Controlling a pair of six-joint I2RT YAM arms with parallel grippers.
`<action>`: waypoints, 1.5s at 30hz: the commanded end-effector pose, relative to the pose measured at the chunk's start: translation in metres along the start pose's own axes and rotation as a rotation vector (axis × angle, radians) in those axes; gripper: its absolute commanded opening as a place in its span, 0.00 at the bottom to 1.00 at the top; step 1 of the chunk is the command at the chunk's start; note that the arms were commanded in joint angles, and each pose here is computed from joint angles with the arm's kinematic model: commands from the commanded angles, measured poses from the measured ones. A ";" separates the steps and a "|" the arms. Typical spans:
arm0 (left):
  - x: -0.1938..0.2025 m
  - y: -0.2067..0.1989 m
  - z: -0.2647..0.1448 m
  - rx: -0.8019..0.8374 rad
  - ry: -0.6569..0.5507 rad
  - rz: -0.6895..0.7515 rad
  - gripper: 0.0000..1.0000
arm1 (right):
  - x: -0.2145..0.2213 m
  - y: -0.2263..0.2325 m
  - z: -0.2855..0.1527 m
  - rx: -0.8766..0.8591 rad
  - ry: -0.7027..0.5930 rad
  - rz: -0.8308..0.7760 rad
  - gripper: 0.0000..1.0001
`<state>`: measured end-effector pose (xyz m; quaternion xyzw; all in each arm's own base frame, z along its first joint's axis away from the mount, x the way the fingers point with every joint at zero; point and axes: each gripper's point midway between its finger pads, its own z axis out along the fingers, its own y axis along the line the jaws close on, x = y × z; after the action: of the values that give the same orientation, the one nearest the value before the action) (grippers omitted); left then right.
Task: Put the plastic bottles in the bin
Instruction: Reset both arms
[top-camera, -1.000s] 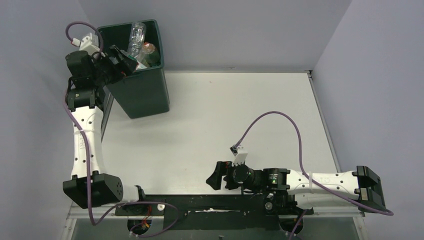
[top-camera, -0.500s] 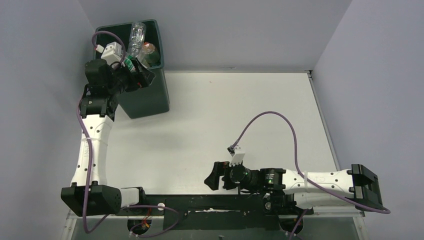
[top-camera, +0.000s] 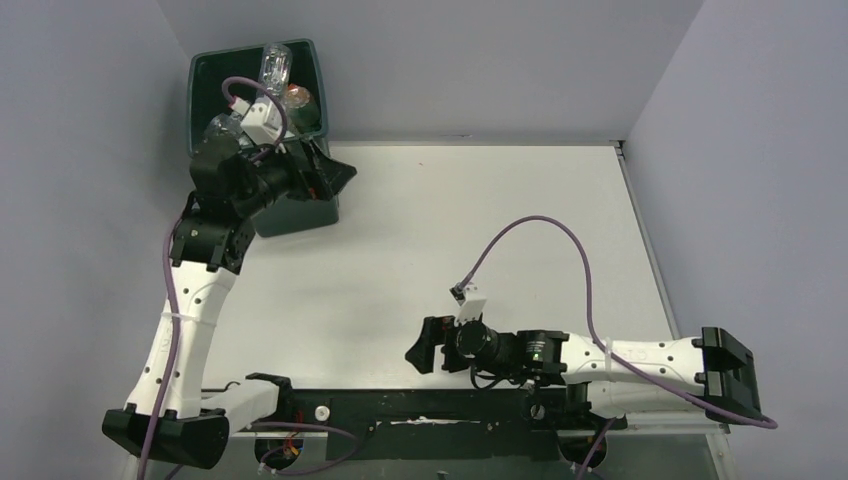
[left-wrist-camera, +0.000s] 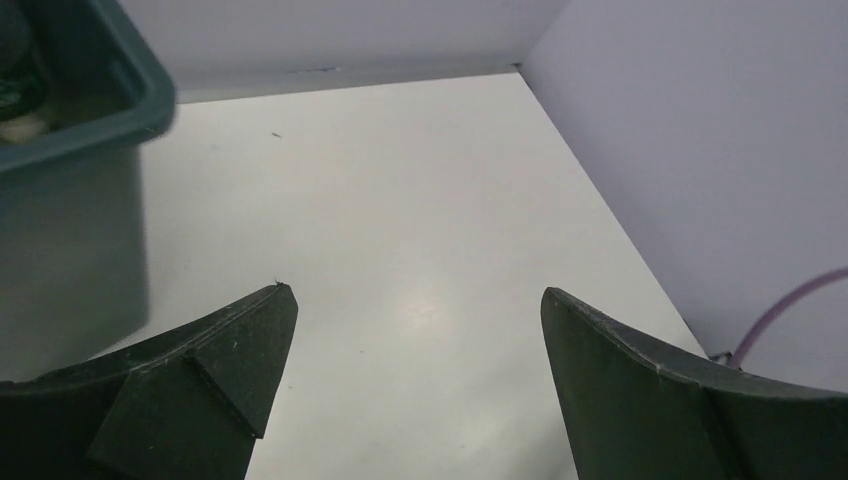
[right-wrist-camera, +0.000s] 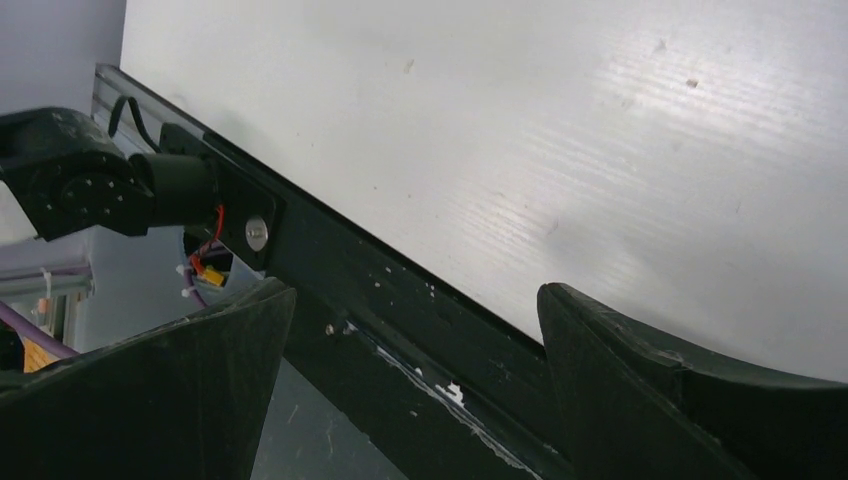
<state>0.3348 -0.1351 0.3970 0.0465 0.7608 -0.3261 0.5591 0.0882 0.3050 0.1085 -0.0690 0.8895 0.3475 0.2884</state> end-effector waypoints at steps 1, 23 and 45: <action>0.018 -0.034 -0.001 0.098 0.001 0.014 0.96 | -0.048 0.023 -0.006 -0.027 -0.092 -0.024 0.97; 0.193 0.025 0.021 -0.065 0.246 0.020 0.96 | -0.252 -0.143 -0.093 0.439 -0.462 0.010 0.98; 0.182 0.188 0.017 -0.516 -0.023 0.128 0.96 | -0.222 -0.331 -0.182 1.050 -0.916 0.138 0.98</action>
<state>0.3433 -0.0689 0.1229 -0.0556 0.8544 -0.1246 0.5014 0.2847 -0.0516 0.1171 0.2539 0.8074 -0.0843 0.5258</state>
